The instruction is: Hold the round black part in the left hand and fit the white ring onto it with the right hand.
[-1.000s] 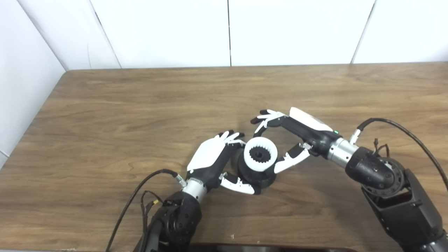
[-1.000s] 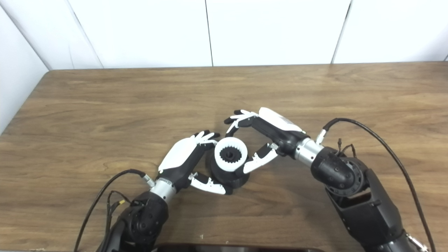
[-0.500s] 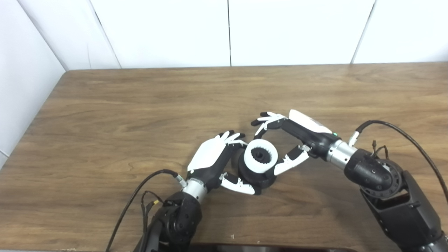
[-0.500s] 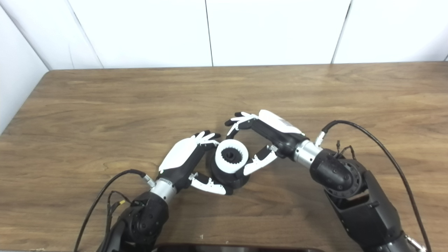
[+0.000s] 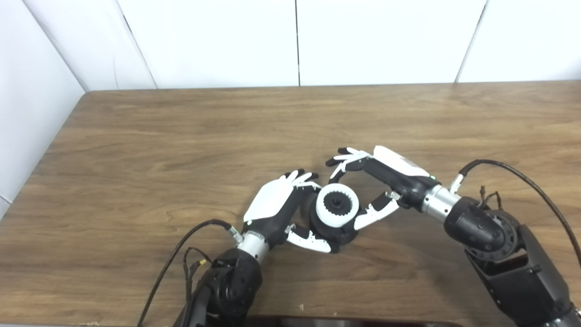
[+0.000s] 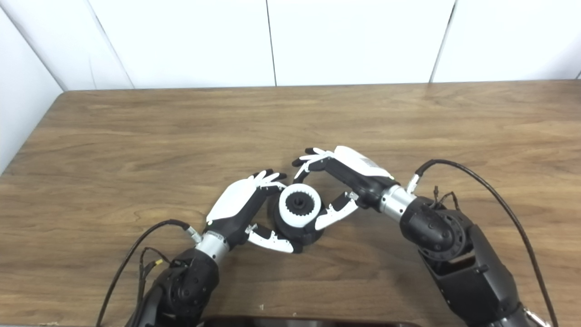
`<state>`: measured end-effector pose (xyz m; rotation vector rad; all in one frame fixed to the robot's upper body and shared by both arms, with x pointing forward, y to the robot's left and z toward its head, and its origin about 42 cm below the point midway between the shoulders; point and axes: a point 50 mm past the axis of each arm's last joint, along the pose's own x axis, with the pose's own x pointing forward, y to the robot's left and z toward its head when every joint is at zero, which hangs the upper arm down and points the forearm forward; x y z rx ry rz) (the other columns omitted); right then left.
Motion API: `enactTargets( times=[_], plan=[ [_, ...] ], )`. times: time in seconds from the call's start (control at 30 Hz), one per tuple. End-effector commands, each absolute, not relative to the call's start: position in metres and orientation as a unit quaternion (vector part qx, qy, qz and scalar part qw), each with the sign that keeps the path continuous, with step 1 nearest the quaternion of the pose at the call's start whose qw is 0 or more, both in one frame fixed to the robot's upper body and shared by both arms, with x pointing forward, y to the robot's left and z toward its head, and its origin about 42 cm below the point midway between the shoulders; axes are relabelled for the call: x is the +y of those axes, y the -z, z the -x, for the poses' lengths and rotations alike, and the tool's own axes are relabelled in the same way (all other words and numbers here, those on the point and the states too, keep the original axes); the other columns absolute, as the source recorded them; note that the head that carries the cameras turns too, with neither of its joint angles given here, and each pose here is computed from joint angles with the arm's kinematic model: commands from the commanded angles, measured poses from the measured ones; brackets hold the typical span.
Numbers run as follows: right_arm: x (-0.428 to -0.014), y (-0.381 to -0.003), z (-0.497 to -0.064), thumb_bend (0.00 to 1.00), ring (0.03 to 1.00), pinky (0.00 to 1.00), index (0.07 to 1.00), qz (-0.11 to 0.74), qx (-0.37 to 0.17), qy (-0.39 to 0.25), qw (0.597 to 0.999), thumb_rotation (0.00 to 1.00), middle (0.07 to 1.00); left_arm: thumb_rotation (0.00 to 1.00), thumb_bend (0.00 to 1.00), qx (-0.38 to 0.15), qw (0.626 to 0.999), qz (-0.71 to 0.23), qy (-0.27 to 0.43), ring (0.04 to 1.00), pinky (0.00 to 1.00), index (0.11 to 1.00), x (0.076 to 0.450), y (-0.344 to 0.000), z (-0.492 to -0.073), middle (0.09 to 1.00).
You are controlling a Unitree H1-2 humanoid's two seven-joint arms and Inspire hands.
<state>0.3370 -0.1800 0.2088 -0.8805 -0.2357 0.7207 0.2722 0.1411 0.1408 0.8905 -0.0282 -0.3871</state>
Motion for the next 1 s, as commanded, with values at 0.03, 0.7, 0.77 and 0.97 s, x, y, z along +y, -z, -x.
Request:
enactTargets(
  times=[0.03,0.7,0.77,0.97],
  plan=[
    [-0.1764,-0.2219,-0.3370,0.52,0.981,1.00,0.492,0.423,-0.147,-0.341,0.827,0.16,0.870,0.27,0.86,-0.010,0.878,-0.441,0.187,1.000,1.00,0.637,0.1420,-0.1422,-0.2733,0.937],
    [-0.1782,-0.2147,-0.3404,1.00,1.000,1.00,0.802,0.451,-0.107,-0.373,0.804,0.43,0.922,0.25,0.87,-0.007,0.880,-0.439,0.182,1.000,1.00,0.633,0.1428,-0.1407,-0.2725,0.935],
    [-0.1789,-0.2151,-0.3414,1.00,1.000,1.00,0.819,0.447,-0.105,-0.373,0.806,0.44,0.929,0.25,0.87,-0.008,0.880,-0.440,0.181,1.000,1.00,0.634,0.1430,-0.1408,-0.2724,0.934],
    [-0.1827,-0.2171,-0.3420,1.00,1.000,1.00,0.837,0.442,-0.108,-0.366,0.812,0.47,0.936,0.26,0.87,-0.007,0.880,-0.439,0.182,1.000,1.00,0.635,0.1434,-0.1404,-0.2725,0.936]
  ],
)
